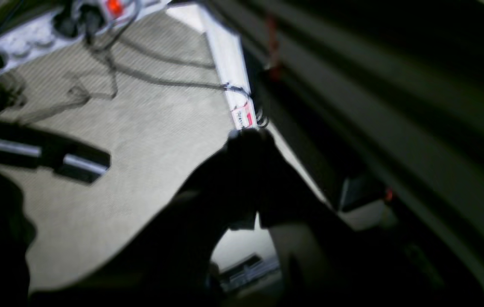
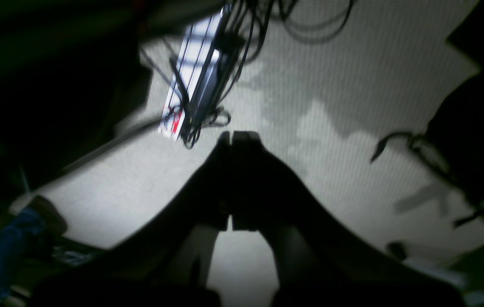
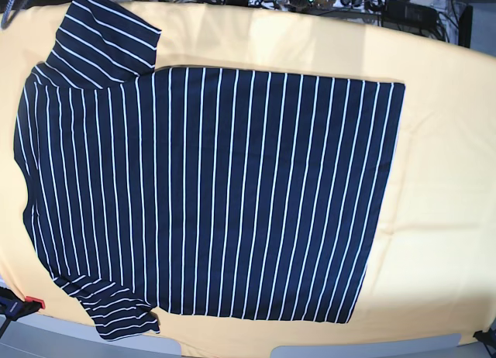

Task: Fold the T-shirt properly

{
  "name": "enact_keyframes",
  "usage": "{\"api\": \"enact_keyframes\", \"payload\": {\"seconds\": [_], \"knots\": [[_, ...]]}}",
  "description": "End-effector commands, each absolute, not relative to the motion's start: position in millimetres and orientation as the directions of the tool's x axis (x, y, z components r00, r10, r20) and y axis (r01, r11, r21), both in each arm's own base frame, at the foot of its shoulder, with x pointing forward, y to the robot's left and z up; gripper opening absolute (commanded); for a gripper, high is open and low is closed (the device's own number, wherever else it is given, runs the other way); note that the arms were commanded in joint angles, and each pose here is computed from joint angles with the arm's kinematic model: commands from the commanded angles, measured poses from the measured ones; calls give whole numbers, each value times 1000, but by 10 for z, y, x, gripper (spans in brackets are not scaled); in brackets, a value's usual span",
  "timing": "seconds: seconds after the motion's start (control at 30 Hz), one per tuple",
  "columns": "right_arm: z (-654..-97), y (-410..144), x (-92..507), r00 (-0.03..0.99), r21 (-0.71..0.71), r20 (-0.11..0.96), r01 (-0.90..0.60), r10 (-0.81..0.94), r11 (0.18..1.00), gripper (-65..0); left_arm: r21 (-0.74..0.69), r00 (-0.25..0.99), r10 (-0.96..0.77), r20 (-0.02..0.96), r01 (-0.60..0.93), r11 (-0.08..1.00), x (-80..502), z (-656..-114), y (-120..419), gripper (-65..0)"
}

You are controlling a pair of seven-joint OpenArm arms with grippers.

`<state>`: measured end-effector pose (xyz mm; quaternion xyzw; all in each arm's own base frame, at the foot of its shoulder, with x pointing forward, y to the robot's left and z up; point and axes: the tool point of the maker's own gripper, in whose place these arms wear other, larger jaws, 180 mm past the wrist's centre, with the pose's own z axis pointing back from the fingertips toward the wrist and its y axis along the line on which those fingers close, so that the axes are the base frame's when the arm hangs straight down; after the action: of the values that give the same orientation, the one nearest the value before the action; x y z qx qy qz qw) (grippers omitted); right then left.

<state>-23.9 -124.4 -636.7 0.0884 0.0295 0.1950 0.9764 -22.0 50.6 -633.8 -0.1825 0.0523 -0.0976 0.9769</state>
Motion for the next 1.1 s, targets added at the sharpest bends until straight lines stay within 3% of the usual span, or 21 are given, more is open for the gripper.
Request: {"api": "enact_keyframes", "payload": {"seconds": [0.0, 0.23, 0.57, 0.8, 1.07], "knots": [[-6317, -1265, -327, 923, 206, -27, -371, 384, 906, -650, -399, 975, -214, -63, 172, 901, -317, -6284, 424, -650], [-5942, -1335, -723, 918, 256, 9, -386, 397, 886, -650, -426, 972, -234, -6, 209, 880, -601, -6007, 445, -650], [-5270, -1498, -1061, 873, 194, 12, -480, 487, 856, -650, -380, 942, -328, 70, 330, 864, -851, -5420, 936, -650], [-4744, -1580, -944, 856, 92, 73, -517, 513, 851, -650, -328, 876, -457, 153, 482, 813, -767, -4853, 1249, -650], [-4083, -1754, -503, 765, -145, 154, -609, 626, 780, -650, -189, 786, -530, 320, 601, 777, -156, -4188, 1476, -650]]}}
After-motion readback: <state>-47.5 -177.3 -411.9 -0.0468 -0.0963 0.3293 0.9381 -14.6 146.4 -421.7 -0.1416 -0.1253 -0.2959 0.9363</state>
